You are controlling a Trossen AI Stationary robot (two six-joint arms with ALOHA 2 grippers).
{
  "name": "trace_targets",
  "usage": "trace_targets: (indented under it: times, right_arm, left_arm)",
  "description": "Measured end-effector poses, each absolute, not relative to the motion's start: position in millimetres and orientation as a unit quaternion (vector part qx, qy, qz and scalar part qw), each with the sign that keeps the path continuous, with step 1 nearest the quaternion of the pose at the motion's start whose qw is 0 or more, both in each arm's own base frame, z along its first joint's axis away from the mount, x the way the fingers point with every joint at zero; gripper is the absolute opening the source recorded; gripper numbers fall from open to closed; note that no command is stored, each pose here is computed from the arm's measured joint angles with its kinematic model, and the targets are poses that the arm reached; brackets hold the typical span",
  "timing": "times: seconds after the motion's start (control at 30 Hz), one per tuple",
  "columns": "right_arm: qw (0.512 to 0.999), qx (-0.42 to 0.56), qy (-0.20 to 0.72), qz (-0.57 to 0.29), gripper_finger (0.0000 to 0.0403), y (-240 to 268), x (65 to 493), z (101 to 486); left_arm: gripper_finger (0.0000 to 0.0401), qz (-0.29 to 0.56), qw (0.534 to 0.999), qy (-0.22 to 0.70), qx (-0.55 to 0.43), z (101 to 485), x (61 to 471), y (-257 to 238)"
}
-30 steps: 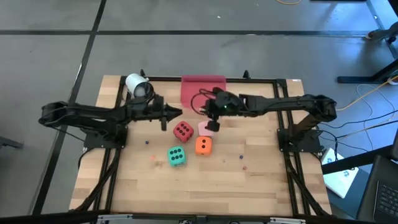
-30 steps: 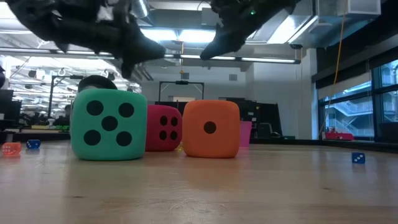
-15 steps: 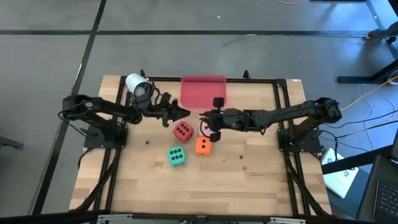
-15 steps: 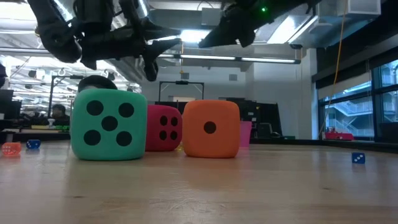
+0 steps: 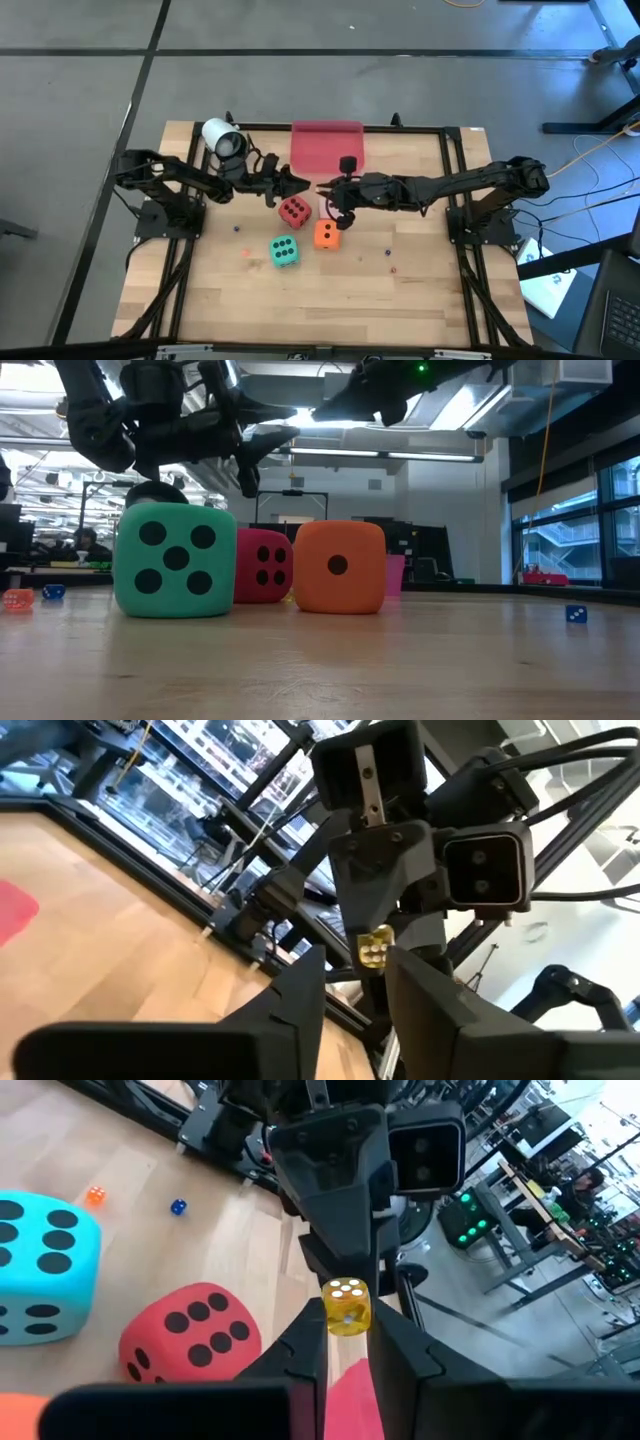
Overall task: Pick & Place Dice
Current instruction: Put the yellow die into the pink bin
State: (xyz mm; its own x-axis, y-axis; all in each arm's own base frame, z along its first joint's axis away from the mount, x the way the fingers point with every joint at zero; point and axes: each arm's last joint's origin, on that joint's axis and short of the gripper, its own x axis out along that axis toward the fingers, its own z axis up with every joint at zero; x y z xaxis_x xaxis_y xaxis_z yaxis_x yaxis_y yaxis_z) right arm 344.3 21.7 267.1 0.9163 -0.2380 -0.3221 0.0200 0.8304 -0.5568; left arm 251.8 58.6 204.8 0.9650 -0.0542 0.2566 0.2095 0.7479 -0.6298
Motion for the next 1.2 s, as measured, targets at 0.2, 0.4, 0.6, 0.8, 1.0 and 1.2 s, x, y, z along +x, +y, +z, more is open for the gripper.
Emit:
trace_targets:
  times: [0.2,0.4,0.6,0.8,1.0,1.2]
  right_arm:
    - [0.939,-0.289,0.176,-0.070,0.0051,22,346,270]
    - [0.939,-0.292,0.170,-0.060,0.0051,22,348,269]
    - [0.937,-0.294,0.172,-0.073,0.0051,21,348,269]
    - [0.936,-0.294,0.175,-0.082,0.0051,21,348,269]
    - [0.936,-0.294,0.175,-0.080,0.0051,21,348,269]
    - [0.937,-0.294,0.175,-0.071,0.0051,23,347,268]
  left_arm:
    - [0.0130,-0.081,0.926,-0.112,-0.351,207,254,55]
    - [0.0132,-0.105,0.927,-0.113,-0.342,222,267,53]
    - [0.0132,-0.100,0.933,-0.088,-0.333,227,278,52]
    - [0.0130,-0.108,0.936,-0.083,-0.326,228,280,50]
    - [0.0131,-0.108,0.936,-0.083,-0.325,228,280,50]
    - [0.0114,-0.107,0.936,-0.082,-0.326,228,280,50]
